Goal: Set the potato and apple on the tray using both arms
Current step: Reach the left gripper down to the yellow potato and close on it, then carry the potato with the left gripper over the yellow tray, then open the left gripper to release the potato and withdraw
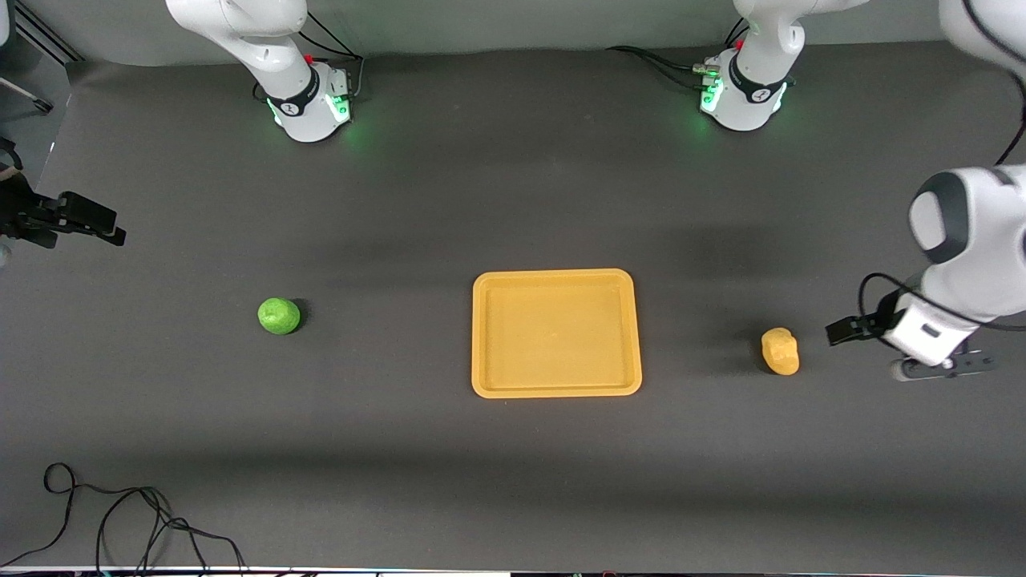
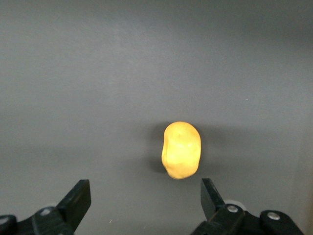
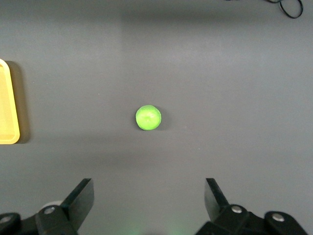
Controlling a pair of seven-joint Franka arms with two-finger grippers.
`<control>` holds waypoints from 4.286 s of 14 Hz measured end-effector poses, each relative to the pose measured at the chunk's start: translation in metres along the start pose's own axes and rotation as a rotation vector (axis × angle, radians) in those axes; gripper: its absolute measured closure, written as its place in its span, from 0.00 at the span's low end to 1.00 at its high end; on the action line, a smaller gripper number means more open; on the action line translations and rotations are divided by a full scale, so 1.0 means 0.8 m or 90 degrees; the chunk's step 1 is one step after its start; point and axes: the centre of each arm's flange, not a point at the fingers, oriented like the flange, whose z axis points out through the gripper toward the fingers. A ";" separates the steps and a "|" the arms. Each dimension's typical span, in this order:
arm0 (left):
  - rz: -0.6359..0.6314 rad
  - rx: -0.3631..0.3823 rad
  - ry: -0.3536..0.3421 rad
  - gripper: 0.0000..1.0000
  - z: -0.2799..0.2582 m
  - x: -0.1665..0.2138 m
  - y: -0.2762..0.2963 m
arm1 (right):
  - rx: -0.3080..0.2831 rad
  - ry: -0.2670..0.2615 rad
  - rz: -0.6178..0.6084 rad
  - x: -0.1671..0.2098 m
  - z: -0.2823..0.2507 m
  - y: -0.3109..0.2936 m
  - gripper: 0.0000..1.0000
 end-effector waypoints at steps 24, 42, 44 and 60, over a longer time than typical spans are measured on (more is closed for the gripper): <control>-0.024 0.013 -0.039 0.41 0.030 -0.030 0.263 | 0.001 -0.016 0.000 0.006 0.016 0.000 0.00; 0.031 -0.010 -0.015 0.00 0.163 -0.116 0.469 | 0.002 -0.022 0.002 0.009 0.024 0.003 0.00; 0.007 -0.013 -0.009 0.00 0.144 -0.111 0.474 | 0.002 -0.023 0.000 0.010 0.024 0.001 0.00; -0.009 0.043 0.022 0.00 -0.187 -0.037 0.082 | 0.009 -0.007 -0.038 -0.024 0.138 -0.052 0.00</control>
